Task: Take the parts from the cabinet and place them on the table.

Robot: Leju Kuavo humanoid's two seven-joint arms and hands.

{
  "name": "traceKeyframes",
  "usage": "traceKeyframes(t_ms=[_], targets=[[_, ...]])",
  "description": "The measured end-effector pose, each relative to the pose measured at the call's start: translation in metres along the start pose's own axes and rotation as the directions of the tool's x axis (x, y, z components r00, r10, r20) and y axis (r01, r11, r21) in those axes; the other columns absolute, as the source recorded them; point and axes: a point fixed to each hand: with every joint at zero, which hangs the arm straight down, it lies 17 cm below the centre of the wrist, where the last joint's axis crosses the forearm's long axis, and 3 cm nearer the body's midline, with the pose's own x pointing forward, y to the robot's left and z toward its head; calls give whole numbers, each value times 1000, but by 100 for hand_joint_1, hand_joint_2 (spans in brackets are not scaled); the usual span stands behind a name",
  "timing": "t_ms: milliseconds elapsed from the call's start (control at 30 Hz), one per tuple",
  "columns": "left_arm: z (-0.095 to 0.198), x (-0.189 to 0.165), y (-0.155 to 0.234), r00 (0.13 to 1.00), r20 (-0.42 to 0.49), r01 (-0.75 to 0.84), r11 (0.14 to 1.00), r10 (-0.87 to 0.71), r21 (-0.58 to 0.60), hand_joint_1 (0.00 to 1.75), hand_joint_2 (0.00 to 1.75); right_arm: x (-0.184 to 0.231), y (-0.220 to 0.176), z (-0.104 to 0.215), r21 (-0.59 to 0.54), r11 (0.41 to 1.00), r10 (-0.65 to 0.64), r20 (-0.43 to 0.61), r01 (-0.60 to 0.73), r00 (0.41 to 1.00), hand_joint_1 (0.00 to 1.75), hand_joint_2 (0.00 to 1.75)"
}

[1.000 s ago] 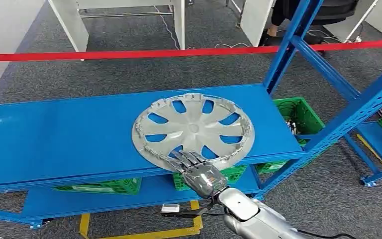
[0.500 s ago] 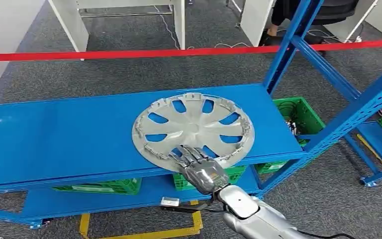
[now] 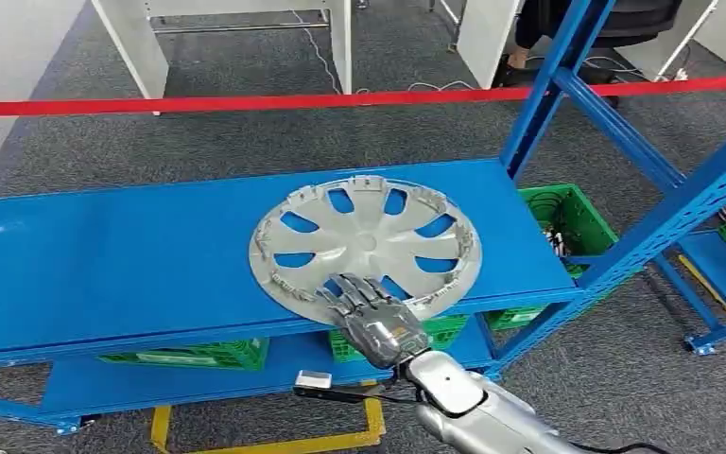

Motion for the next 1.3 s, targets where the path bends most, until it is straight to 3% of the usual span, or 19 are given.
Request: traceKeyframes(t_ms=[100, 167, 367, 433, 467, 500, 533, 567, 800, 1200, 1300], targets=[[0, 0, 0, 1000, -1, -10, 1000, 10, 1, 0, 175, -3, 10, -4, 56, 998, 22, -8, -22, 1000, 0, 175], [0, 0, 0, 1000, -1, -15, 1000, 15, 2, 0, 175, -4, 14, -7, 81, 996, 37, -3, -37, 999, 12, 175], [0, 0, 0, 1000, -2, -26, 1000, 26, 3, 0, 175, -7, 21, -14, 125, 990, 68, 12, -69, 998, 26, 175], [0, 0, -1, 1000, -3, -27, 1000, 27, 3, 0, 175, -6, 22, -15, 135, 988, 73, 18, -75, 997, 51, 175], [0, 0, -1, 1000, -3, -28, 1000, 28, 3, 0, 175, -7, 23, -16, 143, 987, 74, 18, -76, 997, 80, 175], [0, 0, -1, 1000, -3, -29, 1000, 29, 3, 0, 175, -7, 25, -16, 153, 985, 74, 15, -75, 997, 140, 175], [0, 0, -1, 1000, -3, -31, 1000, 31, 3, 0, 175, -8, 26, -17, 161, 984, 74, 13, -75, 997, 169, 175], [0, 0, -1, 999, -3, -35, 999, 35, 4, 0, 175, -9, 26, -19, 163, 984, 73, 10, -73, 997, 175, 175], [0, 0, 0, 999, -4, -46, 999, 46, 7, 0, 175, -5, 23, -23, 153, 987, 45, 13, -47, 999, 175, 175], [0, -1, 3, 997, 5, -83, 996, 83, 28, 0, 175, 27, -11, -10, 35, 998, -53, 66, 51, 996, 175, 175], [0, -1, 4, 995, 8, -95, 995, 95, 35, 0, 175, 40, -37, -4, -72, 995, -53, 108, 61, 993, 175, 175]])
